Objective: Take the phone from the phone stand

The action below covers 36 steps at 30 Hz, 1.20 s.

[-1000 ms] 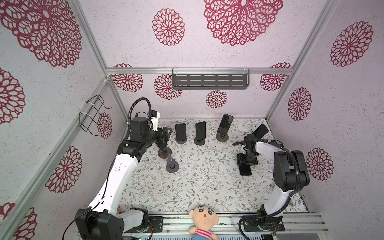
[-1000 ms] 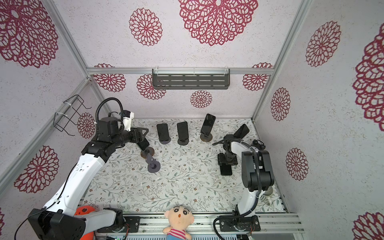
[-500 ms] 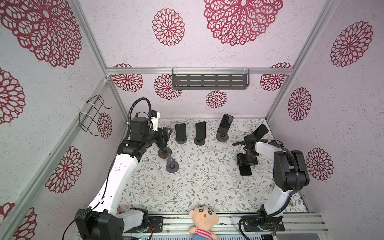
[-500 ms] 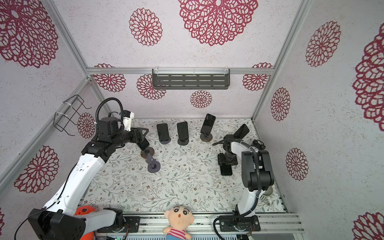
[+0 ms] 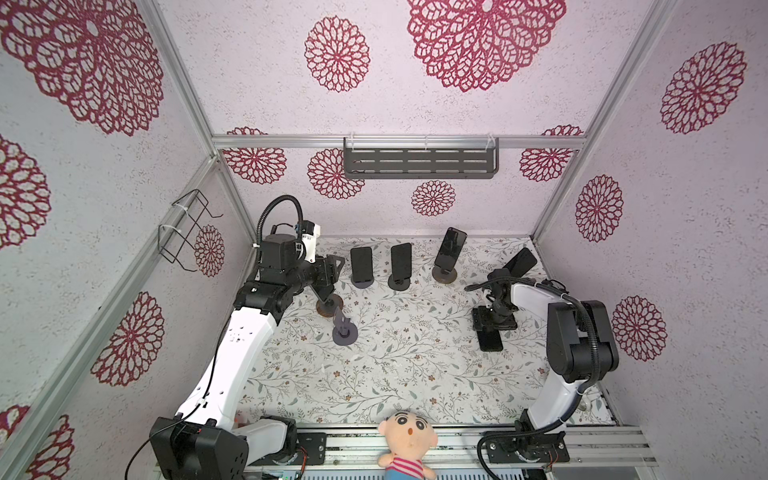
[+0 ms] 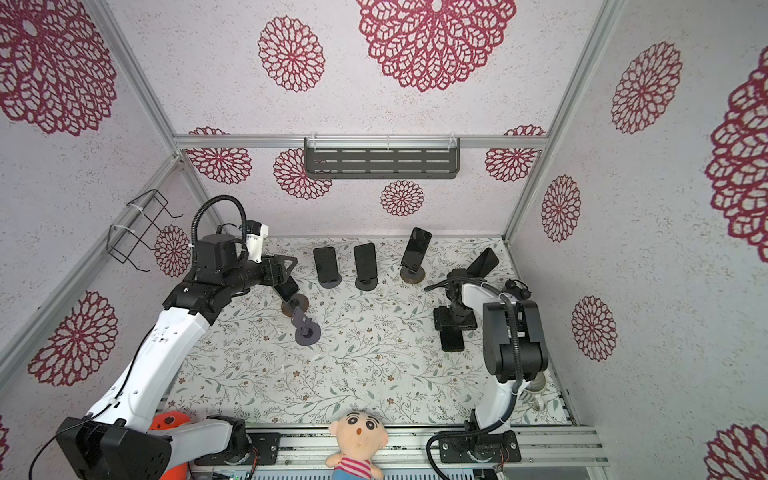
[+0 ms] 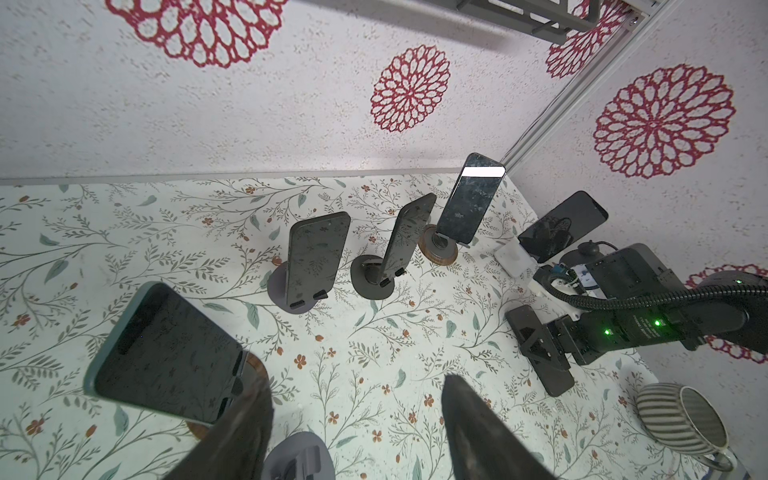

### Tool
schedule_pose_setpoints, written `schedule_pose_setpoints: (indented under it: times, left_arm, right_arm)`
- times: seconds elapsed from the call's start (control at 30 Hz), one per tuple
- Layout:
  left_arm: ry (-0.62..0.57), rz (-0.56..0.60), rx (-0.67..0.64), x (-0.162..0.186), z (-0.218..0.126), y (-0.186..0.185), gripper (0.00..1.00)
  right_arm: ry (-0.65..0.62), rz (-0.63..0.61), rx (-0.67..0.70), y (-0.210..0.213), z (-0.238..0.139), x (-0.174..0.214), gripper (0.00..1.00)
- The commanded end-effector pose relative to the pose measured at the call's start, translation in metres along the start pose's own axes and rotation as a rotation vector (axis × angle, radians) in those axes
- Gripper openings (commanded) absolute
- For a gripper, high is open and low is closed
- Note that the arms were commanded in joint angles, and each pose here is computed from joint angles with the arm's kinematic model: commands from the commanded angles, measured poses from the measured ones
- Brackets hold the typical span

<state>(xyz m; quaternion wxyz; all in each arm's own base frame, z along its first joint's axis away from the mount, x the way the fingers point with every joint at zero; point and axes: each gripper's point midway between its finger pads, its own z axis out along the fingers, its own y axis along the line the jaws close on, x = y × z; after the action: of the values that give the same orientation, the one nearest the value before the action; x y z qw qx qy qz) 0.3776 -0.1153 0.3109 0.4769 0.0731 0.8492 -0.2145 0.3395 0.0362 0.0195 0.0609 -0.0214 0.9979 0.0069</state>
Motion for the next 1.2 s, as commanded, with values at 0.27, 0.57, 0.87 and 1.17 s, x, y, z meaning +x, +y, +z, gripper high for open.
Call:
schedule_pose_setpoints:
  times: [0.27,0.57,0.87,1.17]
  left_arm:
    - [0.007,0.021,0.004,0.002,0.001,0.001,0.68]
    - [0.014,0.035,-0.037,0.002,-0.001,0.008,0.72]
    - [0.014,-0.045,-0.191,-0.003,-0.008,0.074,0.81]
    - [0.076,-0.197,-0.17,0.014,0.012,0.127,0.78]
  right_arm:
    - [-0.089,0.001,-0.005,-0.001,-0.03,-0.018,0.86]
    - [-0.208,0.01,-0.044,0.006,-0.083,-0.035,0.86]
    - [-0.31,-0.044,-0.18,0.043,-0.123,-0.033,0.9]
    - [-0.346,-0.129,-0.233,0.069,-0.137,-0.028,0.88]
